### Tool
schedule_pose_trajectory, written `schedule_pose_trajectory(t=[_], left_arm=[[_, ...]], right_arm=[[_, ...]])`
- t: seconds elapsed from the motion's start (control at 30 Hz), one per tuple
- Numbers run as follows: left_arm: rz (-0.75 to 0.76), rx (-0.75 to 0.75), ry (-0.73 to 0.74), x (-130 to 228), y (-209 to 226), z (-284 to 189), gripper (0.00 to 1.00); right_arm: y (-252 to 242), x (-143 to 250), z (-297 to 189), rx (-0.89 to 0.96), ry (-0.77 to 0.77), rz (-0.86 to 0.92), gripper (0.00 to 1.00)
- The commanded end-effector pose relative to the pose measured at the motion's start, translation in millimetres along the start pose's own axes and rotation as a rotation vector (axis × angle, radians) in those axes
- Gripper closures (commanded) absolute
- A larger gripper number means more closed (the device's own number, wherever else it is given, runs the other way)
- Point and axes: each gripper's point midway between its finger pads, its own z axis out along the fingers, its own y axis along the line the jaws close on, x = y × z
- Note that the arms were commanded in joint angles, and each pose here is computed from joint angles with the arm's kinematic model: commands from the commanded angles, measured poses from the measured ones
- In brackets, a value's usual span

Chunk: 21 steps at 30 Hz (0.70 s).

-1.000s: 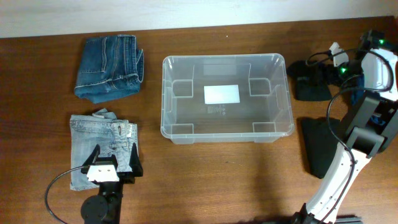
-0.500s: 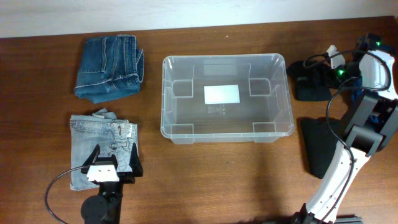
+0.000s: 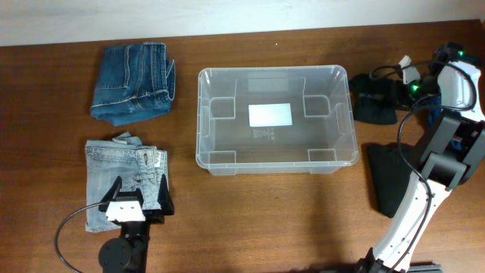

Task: Pack container
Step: 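Lift the black bundle with the right gripper and carry it over the bin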

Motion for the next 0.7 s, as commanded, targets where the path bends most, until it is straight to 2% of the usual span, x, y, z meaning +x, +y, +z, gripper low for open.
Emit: schedule_pose_trajectory(t=[0.0,0.17,0.43,0.53,0.67], left_arm=[[0.019,0.003,0.002,2,-1,0,0.01],[0.019,0.003,0.002,2,-1,0,0.01],[0.019,0.003,0.002,1,-1,0,0.01],[0.019,0.003,0.002,2,-1,0,0.01],[0.019,0.003,0.002,1,-1,0,0.01]], right_arm=[[11,-14,-12,-0.062,-0.052,0.044,0.86],[39,-30,-50,-0.133,-0.12,0.036,0.93],[123,-52,-175,-0.271,-0.334,-0.013,0.96],[161,-45,-236,-0.273,-0.432,-0.007,0.96],[197,-25,-289,-0.25,-0.52,-0.034,0.96]])
